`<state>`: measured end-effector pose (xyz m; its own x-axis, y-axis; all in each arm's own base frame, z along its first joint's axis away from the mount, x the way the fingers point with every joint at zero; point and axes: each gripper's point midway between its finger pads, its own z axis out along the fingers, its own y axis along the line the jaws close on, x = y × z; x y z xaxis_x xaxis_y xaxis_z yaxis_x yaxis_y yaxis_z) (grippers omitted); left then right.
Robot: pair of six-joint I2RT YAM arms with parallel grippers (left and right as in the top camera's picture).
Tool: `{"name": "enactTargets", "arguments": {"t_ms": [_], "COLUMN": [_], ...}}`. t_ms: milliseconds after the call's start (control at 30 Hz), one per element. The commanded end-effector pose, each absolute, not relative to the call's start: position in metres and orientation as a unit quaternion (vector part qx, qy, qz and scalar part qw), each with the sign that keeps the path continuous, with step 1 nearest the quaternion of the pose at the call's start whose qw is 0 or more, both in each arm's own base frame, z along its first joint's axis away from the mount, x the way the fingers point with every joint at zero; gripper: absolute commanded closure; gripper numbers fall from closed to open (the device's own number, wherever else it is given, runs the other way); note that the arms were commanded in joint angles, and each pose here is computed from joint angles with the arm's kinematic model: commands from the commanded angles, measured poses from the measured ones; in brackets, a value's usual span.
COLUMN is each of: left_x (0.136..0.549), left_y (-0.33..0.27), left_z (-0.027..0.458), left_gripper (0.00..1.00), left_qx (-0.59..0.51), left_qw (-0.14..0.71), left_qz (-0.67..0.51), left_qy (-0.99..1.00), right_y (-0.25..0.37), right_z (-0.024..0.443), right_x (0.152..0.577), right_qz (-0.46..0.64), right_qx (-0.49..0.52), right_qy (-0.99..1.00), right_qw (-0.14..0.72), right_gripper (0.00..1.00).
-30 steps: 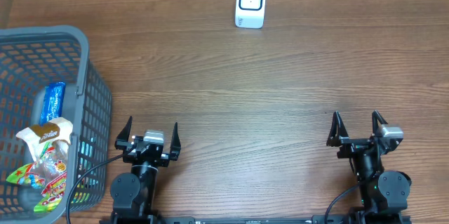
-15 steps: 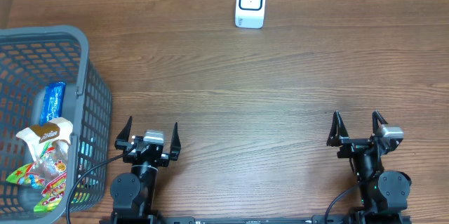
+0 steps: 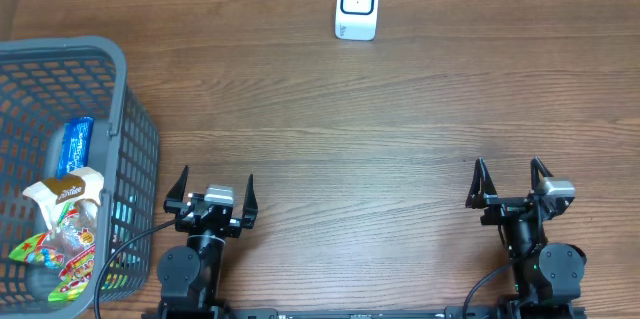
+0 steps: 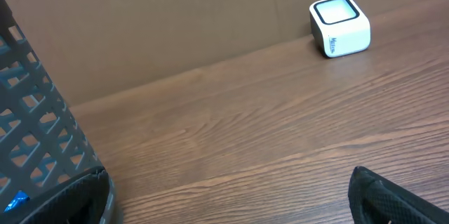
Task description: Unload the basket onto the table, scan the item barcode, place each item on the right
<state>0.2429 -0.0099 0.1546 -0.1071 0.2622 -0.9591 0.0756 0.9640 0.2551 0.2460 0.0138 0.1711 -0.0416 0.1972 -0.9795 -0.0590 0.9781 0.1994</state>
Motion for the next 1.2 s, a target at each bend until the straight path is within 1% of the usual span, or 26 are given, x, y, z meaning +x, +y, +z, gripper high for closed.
{"name": "enactTargets", "arguments": {"t_ms": [0,367,567,900,1167], "left_x": [0.243,0.243,0.242,0.231,0.22], "left_y": [-0.009,-0.009,-0.009,-0.009,-0.009], "left_z": [0.155,0.155,0.167,0.227,0.266], "left_gripper": [0.01,0.0,0.0,0.0,0.0], "left_qx": [0.111,0.095,0.064,0.06,0.049], "left_qw": [0.661,0.663,0.674,0.716,0.745], "left_qz": [0.068,0.054,0.027,0.029,0.021], "left_qy": [0.739,0.741,0.736,0.694,0.665], "right_y": [0.01,0.01,0.01,0.009,0.009], "right_z": [0.17,0.172,0.187,0.208,0.243], "right_x": [0.246,0.246,0.246,0.244,0.236], "right_qz": [0.085,0.086,0.087,0.089,0.092], "right_qx": [0.053,0.053,0.051,0.049,0.046], "right_qy": [0.713,0.71,0.689,0.657,0.626], "right_qw": [0.694,0.697,0.718,0.747,0.773], "right_gripper": [0.0,0.0,0.0,0.0,0.0]}}
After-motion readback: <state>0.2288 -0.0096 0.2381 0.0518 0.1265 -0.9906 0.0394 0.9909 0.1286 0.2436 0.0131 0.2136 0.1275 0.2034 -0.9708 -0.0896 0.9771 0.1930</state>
